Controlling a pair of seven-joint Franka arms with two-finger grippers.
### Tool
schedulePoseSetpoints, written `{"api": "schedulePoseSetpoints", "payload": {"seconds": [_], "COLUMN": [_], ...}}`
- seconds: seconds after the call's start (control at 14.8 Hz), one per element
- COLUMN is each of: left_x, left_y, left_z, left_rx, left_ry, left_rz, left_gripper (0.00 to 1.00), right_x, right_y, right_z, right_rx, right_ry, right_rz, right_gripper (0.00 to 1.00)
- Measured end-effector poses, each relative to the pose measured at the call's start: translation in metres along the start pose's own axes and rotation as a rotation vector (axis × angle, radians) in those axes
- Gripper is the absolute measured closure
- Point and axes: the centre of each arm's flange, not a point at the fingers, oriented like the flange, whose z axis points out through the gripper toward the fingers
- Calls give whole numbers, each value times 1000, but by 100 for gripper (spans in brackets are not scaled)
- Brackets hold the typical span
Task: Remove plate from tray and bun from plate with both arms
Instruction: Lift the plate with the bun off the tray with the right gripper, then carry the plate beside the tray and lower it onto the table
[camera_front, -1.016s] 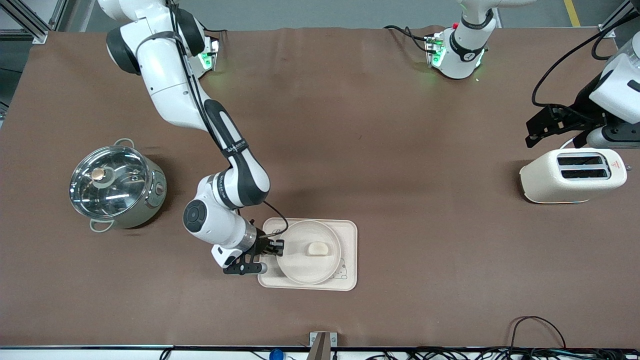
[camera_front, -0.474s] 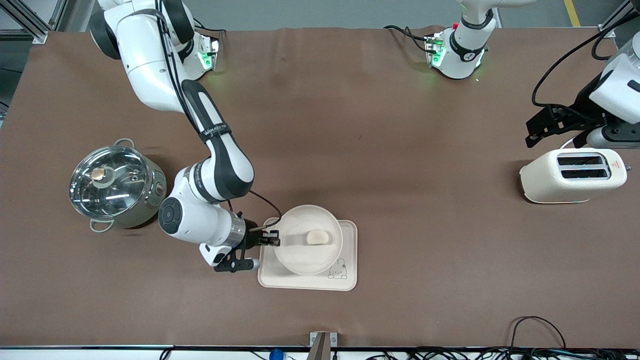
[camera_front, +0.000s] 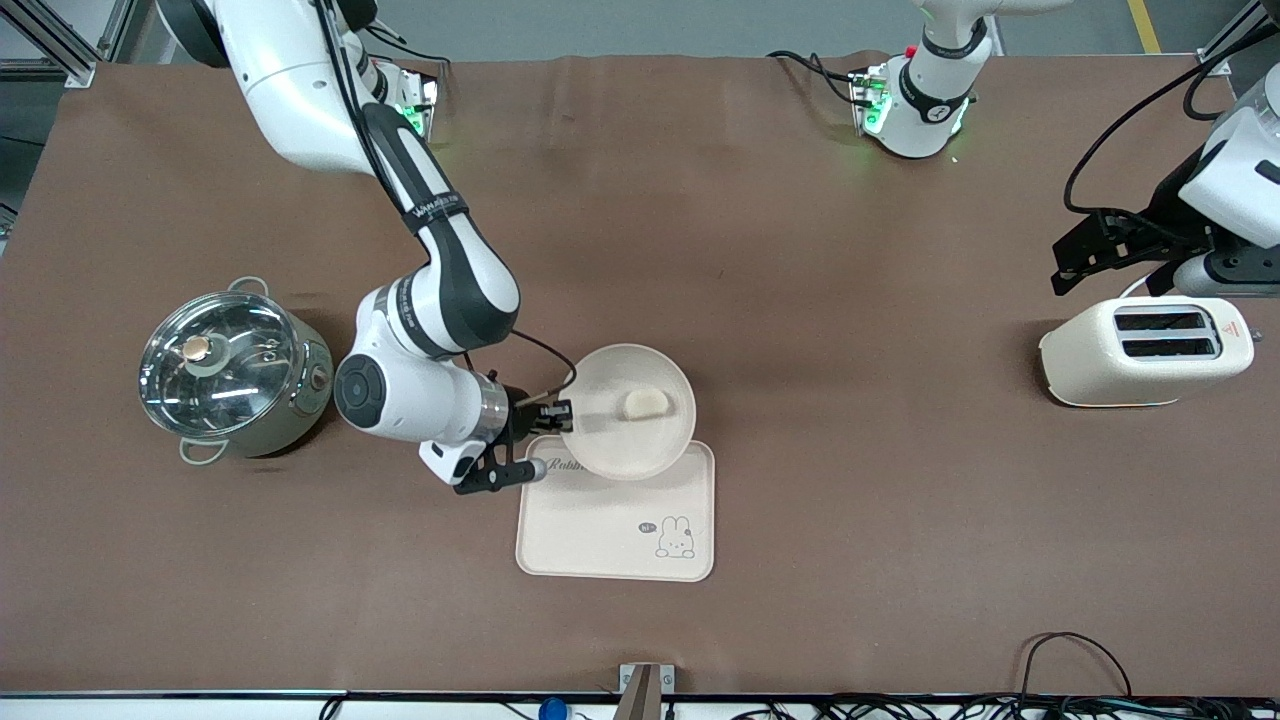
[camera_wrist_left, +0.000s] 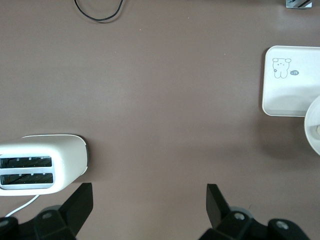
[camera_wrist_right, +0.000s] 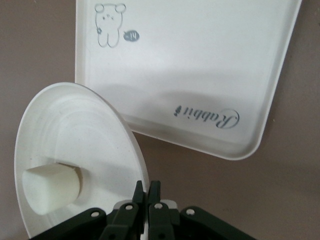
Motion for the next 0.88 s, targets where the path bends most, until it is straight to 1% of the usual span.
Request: {"api": "schedulePoseSetpoints", "payload": {"seconds": [0.2,0.41,0.61,0.88], "left_x": [0,0,-1,-1], "left_y": [-1,-1,-1,-1], "left_z": [0,0,1,1], "left_rx": [0,1,1,1], "left_ry": [-1,-3,-8,-8], "left_rz": [-1,-1,-1,-1], "left_gripper": [0,0,0,0], "right_x": [-32,-55,-68,-73], "right_y": [0,-7,-14,-15], "right_z": [33,66,86,92], "right_rx": [-32,-54,-55,-55], "right_ry": [5,5,27,25], "right_rz": [-13,-34,-46,-48], "right_gripper": [95,95,95,95]}}
